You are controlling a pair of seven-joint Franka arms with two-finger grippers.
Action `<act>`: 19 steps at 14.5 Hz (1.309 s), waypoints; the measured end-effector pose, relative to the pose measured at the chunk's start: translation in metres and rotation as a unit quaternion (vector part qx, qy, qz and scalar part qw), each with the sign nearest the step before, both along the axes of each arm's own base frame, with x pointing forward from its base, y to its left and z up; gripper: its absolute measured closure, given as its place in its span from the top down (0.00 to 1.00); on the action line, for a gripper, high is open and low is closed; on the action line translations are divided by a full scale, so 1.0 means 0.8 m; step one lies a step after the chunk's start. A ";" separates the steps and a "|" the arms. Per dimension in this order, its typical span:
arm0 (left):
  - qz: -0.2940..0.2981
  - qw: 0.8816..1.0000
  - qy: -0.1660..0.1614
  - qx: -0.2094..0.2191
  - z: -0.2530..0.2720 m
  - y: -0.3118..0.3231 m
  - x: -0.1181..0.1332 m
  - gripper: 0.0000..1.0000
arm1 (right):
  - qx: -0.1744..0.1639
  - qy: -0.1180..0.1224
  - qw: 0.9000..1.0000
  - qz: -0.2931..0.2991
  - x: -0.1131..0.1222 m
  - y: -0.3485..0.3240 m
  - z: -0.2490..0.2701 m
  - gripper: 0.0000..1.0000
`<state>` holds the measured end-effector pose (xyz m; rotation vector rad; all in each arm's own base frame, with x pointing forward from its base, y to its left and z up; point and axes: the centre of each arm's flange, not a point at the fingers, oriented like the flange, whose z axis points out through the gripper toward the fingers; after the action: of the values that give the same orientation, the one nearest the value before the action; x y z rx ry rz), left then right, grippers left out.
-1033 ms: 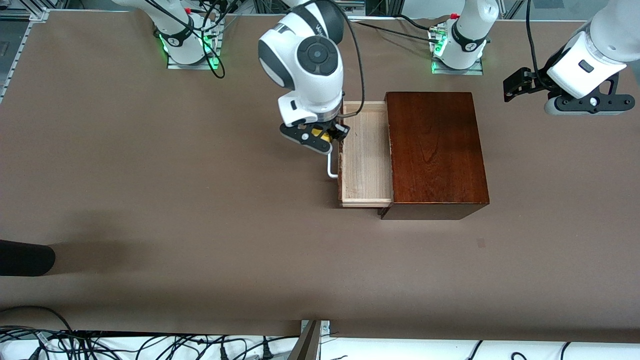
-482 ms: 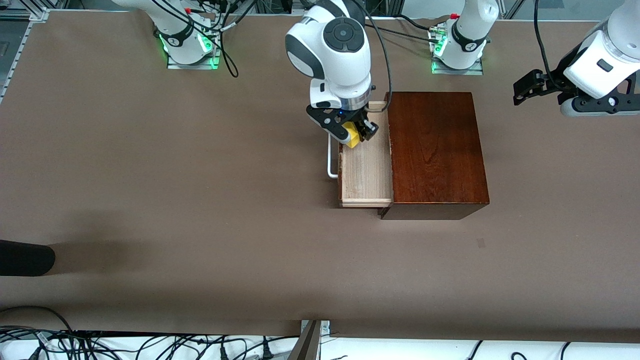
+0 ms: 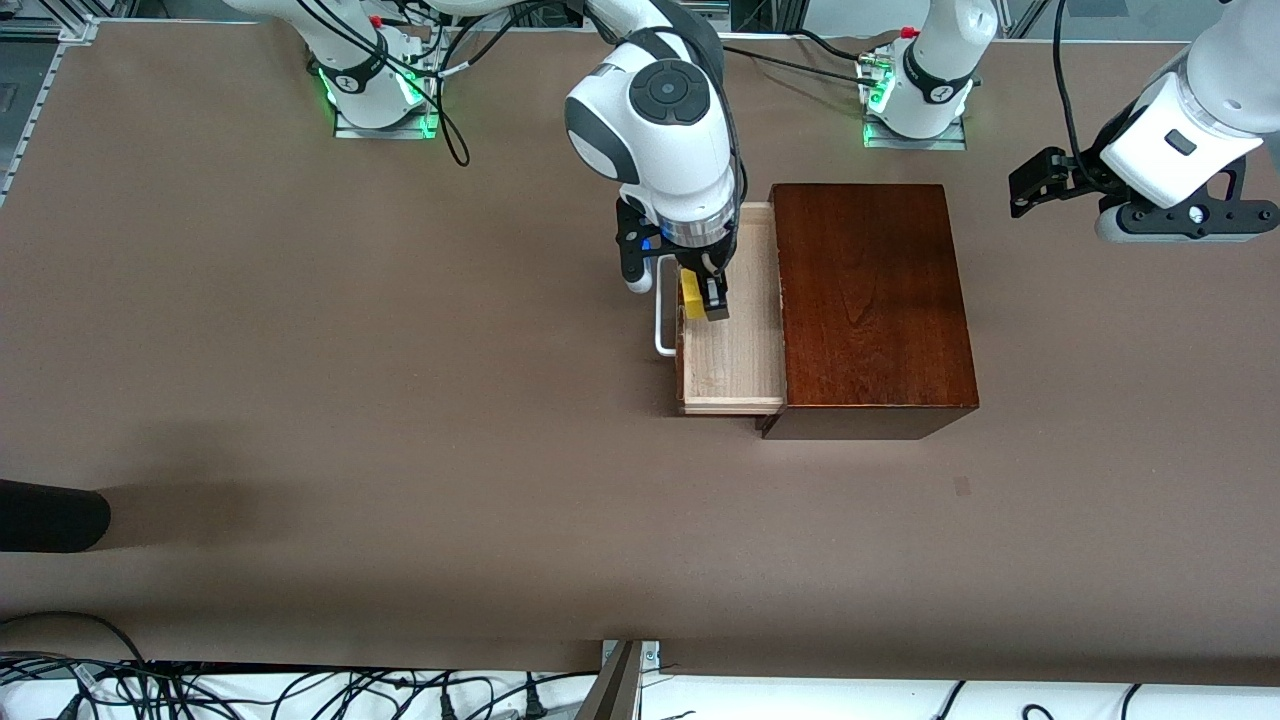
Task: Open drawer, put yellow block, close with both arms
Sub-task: 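Carry the yellow cube with the right gripper over the open drawer, then lower the cube into the drawer and open the right gripper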
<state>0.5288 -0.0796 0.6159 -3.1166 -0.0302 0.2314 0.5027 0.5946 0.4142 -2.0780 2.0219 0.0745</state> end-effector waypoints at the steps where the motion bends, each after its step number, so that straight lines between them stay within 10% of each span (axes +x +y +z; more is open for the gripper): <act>1: 0.000 1.000 0.000 0.000 0.000 0.000 0.001 1.00 | 0.004 0.003 1.000 -0.020 0.000 0.001 -0.003 0.56; 19: 0.000 1.000 -0.002 0.000 0.002 0.000 0.001 1.00 | 0.012 0.001 1.000 -0.013 -0.042 0.065 -0.145 0.56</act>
<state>0.5298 -0.0800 0.6172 -3.1175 -0.0298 0.2260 0.4693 0.6465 0.2984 -2.0376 2.0379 0.0956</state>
